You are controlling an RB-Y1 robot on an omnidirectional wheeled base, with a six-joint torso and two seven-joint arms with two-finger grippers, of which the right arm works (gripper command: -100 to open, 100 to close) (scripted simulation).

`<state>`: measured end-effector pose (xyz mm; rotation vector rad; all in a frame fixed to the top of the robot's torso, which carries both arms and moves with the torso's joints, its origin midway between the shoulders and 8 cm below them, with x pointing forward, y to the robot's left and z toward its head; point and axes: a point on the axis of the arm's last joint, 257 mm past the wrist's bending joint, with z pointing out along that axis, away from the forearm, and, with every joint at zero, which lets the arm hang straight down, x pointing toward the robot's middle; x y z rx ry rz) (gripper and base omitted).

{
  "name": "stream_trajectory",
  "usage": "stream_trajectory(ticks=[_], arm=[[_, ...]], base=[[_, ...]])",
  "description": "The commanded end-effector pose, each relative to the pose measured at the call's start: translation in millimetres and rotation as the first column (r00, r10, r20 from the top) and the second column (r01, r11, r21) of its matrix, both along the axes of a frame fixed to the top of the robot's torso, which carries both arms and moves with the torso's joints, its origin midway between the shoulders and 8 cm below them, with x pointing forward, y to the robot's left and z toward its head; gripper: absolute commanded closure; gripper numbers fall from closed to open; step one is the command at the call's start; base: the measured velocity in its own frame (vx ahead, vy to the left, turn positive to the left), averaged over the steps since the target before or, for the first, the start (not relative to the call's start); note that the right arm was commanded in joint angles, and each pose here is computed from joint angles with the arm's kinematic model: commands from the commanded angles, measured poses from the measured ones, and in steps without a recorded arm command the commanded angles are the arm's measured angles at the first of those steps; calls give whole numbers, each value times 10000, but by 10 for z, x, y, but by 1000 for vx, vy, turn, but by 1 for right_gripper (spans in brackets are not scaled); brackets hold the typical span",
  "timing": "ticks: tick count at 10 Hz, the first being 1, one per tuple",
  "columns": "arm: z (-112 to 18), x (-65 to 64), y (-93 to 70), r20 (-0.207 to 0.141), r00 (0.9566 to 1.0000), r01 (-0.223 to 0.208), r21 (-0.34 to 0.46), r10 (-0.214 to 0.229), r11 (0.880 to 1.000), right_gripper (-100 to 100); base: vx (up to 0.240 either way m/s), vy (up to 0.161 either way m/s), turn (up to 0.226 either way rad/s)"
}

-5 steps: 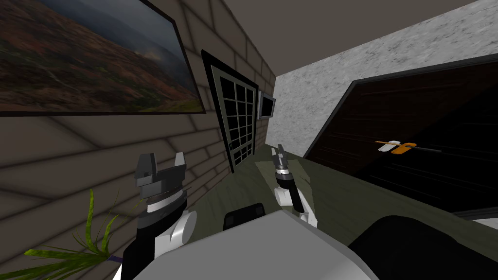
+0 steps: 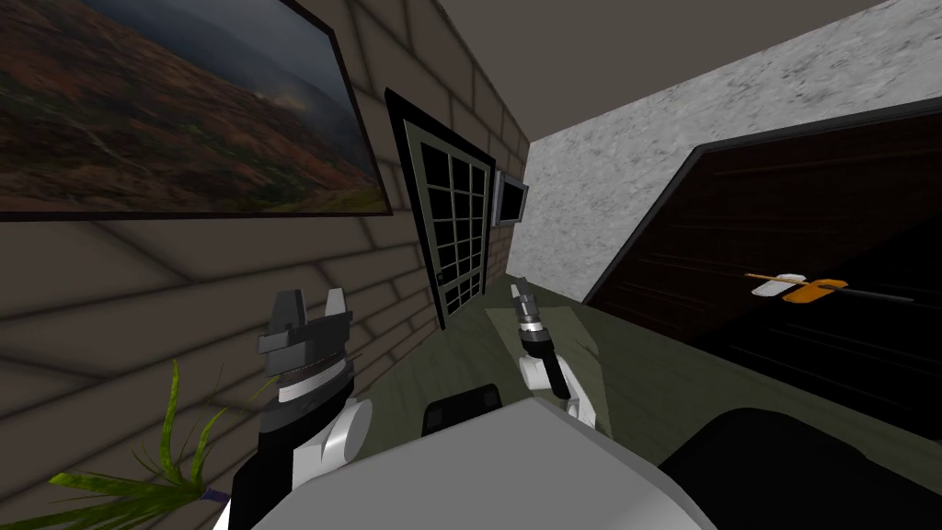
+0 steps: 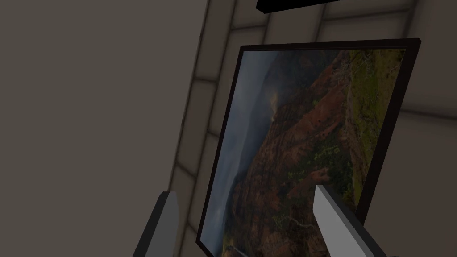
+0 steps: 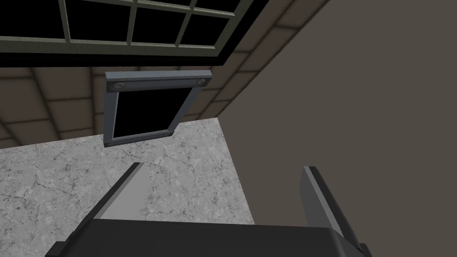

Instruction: Pull the door open

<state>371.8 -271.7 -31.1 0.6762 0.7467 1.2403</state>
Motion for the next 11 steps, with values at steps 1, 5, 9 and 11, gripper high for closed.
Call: stream_trajectory(ticks=[1,5,9,11], arm=[[-85,36,22,-144,9998,148,-410,-154,9990,-100],[-363,128,54,-567,9964,524,-1672,-627,9845,-100],[-586,190,77,-838,9915,745,-2641,-998,9616,-100],[-702,218,88,-957,9884,829,-3131,-1183,9461,-100]], base=[[86,-3,56],[86,-8,69],[67,2,53],[69,0,61]])
